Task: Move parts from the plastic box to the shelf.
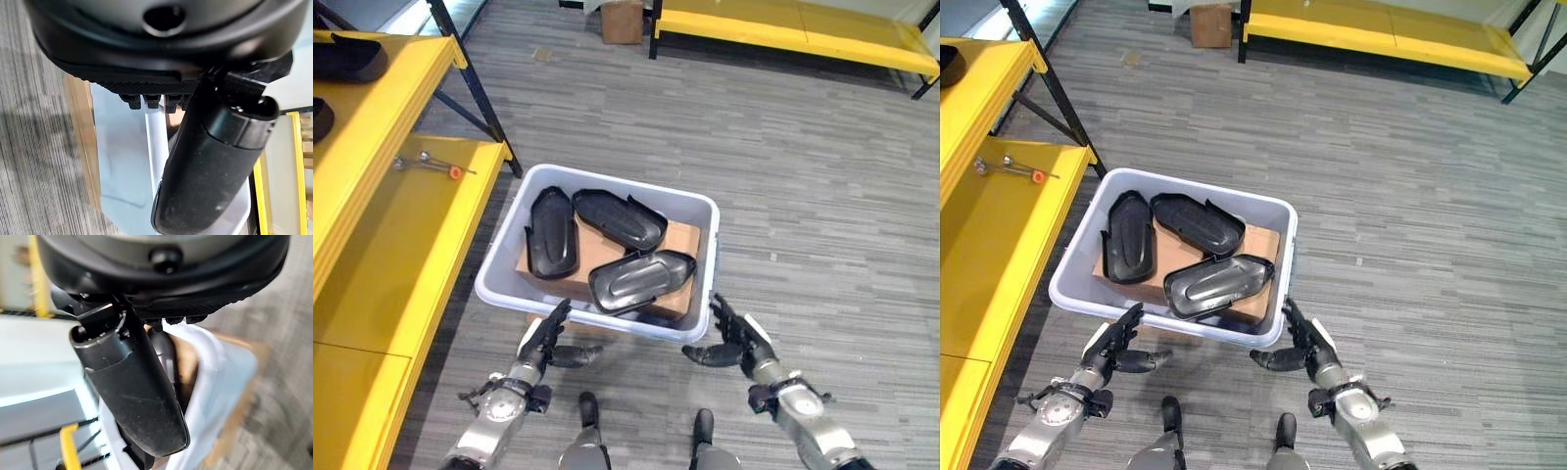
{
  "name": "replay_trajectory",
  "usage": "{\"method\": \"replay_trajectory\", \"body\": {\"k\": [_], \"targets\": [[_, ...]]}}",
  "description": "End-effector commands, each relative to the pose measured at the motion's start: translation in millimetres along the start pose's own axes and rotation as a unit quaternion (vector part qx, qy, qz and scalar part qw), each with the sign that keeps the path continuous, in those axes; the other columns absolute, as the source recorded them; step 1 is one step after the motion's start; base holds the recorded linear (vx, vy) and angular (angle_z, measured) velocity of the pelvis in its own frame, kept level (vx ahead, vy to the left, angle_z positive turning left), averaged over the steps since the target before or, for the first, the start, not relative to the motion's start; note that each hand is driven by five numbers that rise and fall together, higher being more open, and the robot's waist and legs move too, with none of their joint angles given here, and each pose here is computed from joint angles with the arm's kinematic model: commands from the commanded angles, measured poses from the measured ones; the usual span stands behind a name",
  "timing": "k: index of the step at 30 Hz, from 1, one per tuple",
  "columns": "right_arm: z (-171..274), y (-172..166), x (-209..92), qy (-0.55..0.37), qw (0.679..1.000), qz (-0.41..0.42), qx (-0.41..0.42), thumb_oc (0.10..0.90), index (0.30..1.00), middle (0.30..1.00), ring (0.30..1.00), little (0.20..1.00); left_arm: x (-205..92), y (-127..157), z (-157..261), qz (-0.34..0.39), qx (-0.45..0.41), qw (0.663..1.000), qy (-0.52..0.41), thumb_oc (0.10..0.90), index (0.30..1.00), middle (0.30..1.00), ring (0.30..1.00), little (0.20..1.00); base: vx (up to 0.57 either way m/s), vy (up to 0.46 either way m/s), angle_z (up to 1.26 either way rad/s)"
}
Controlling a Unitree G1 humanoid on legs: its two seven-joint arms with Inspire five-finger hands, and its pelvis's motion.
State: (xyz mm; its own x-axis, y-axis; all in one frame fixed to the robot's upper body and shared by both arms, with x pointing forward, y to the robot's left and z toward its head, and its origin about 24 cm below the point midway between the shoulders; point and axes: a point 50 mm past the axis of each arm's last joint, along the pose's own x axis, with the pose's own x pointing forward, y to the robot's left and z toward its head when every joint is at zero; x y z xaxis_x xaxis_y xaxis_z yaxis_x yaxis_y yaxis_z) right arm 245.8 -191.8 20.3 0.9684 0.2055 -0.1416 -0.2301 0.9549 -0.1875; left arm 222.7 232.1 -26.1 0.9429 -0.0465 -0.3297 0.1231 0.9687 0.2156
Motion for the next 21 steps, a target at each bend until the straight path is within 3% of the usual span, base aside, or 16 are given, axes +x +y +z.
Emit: {"method": "replay_trajectory", "body": {"k": [1,5,9,15,17,21], "targets": [[89,-28,11,-0.214,0.971,-0.058,-0.087,0.900,1.000,1.000,1.000,1.000,12,-5,45,-0.013,0.013,0.993,-0.118,0.900,1.000,1.000,1.000,1.000,0.00,0.000,0.00],[144,-24,11,-0.327,0.933,-0.076,-0.131,0.900,1.000,1.000,1.000,1.000,13,-8,46,-0.012,0.013,0.993,-0.120,0.900,1.000,1.000,1.000,1.000,-0.01,0.004,0.02],[175,-7,16,-0.391,0.912,-0.064,-0.109,0.900,1.000,1.000,1.000,1.000,14,-14,50,-0.018,0.008,0.992,-0.126,0.900,1.000,1.000,1.000,1.000,0.00,0.000,0.01],[192,17,32,-0.406,0.913,-0.019,-0.031,0.900,1.000,1.000,1.000,1.000,16,-19,53,-0.023,0.004,0.991,-0.129,0.900,1.000,1.000,1.000,1.000,-0.02,-0.002,0.04],[196,28,43,-0.394,0.919,0.007,0.028,0.900,1.000,1.000,1.000,1.000,16,-17,54,-0.015,-0.003,0.992,-0.127,0.900,1.000,1.000,1.000,1.000,-0.02,-0.001,0.08],[216,26,56,-0.403,0.915,-0.002,0.028,0.900,1.000,1.000,1.000,1.000,15,-10,55,-0.005,-0.002,0.992,-0.126,0.900,1.000,1.000,1.000,1.000,-0.01,0.010,0.13]]}}
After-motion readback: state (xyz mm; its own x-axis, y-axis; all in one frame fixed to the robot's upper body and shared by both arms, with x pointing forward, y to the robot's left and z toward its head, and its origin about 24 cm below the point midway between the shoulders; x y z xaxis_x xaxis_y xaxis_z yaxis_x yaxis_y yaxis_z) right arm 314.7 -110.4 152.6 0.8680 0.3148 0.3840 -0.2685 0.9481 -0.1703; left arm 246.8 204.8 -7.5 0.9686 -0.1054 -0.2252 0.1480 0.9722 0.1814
